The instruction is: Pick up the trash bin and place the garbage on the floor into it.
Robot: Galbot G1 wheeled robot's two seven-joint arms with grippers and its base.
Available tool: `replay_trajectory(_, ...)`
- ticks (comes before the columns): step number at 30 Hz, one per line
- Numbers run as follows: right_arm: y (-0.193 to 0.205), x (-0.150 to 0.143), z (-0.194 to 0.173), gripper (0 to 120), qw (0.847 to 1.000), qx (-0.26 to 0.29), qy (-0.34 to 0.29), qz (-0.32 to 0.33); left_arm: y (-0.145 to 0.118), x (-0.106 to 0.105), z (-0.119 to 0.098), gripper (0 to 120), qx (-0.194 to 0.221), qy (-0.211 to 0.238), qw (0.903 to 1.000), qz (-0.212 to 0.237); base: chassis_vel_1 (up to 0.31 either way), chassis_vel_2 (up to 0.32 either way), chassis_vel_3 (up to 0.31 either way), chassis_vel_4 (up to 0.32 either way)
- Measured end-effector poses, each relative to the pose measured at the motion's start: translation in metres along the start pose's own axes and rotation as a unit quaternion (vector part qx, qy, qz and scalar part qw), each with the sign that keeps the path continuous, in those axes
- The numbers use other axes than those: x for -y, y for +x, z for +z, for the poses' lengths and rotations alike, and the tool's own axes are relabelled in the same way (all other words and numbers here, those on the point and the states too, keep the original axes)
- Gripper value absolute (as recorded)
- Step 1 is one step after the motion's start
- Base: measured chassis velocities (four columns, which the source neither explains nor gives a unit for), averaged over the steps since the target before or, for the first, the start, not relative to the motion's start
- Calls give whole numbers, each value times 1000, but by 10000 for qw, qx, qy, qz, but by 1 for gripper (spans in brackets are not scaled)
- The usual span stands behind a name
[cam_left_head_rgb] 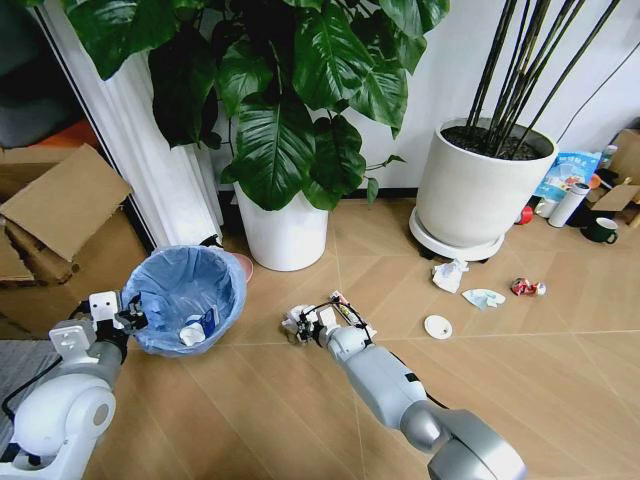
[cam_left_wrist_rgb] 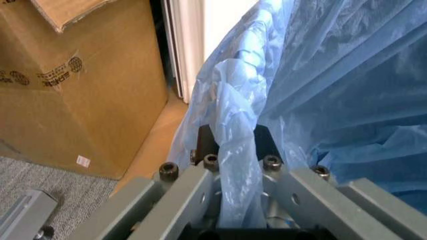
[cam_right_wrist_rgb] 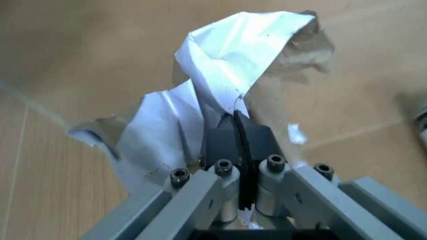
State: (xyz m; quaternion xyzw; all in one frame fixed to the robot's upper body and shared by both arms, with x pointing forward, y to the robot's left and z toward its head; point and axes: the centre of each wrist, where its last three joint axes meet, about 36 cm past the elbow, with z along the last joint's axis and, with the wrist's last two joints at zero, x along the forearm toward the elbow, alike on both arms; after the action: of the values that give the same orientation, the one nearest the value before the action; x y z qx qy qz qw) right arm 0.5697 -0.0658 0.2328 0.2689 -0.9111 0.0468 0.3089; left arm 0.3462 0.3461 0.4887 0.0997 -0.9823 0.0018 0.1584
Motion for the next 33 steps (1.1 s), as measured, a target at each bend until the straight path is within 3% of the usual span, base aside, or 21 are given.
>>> replay_trajectory(6, 8, 8, -24, 0, 9990, 425, -88, 111, 0, -1, 0, 0, -8, -6, 10000, -4, 0, 0, 0, 0)
replay_trajectory(10, 27, 29, -43, 0, 9966, 784, 13, 271, 0, -1, 1, 0, -17, 3, 10000, -8, 0, 0, 0, 0)
replay_trajectory(12, 76, 46, -80, 0, 9881, 1482, -104, 394, -1, -5, 7, 0, -165, 36, 9999, 0, 0, 0, 0, 0)
replay_trajectory(15, 107, 44, -102, 0, 9827, 1808, -238, 332, -3, -6, 10, 0, -246, 43, 9997, 11, 0, 0, 0, 0)
replay_trajectory(22, 230, 15, -147, 0, 9634, 2634, -464, -152, -8, -7, 7, 0, -791, 79, 9964, 310, 0, 0, 0, 0)
replay_trajectory(27, 272, 0, -150, 0, 9574, 2781, -530, -574, -17, -4, 2, 0, -989, 39, 9937, 528, 0, 0, 0, 0)
replay_trajectory(29, 297, -15, -153, 0, 9522, 2818, -550, -1041, -28, -3, -1, 0, -1123, -46, 9911, 717, 0, 0, 0, 0)
replay_trajectory(33, 309, -33, -158, 0, 9474, 2797, -493, -1479, -39, -4, -4, 0, -1178, -175, 9891, 860, 0, 0, 0, 0)
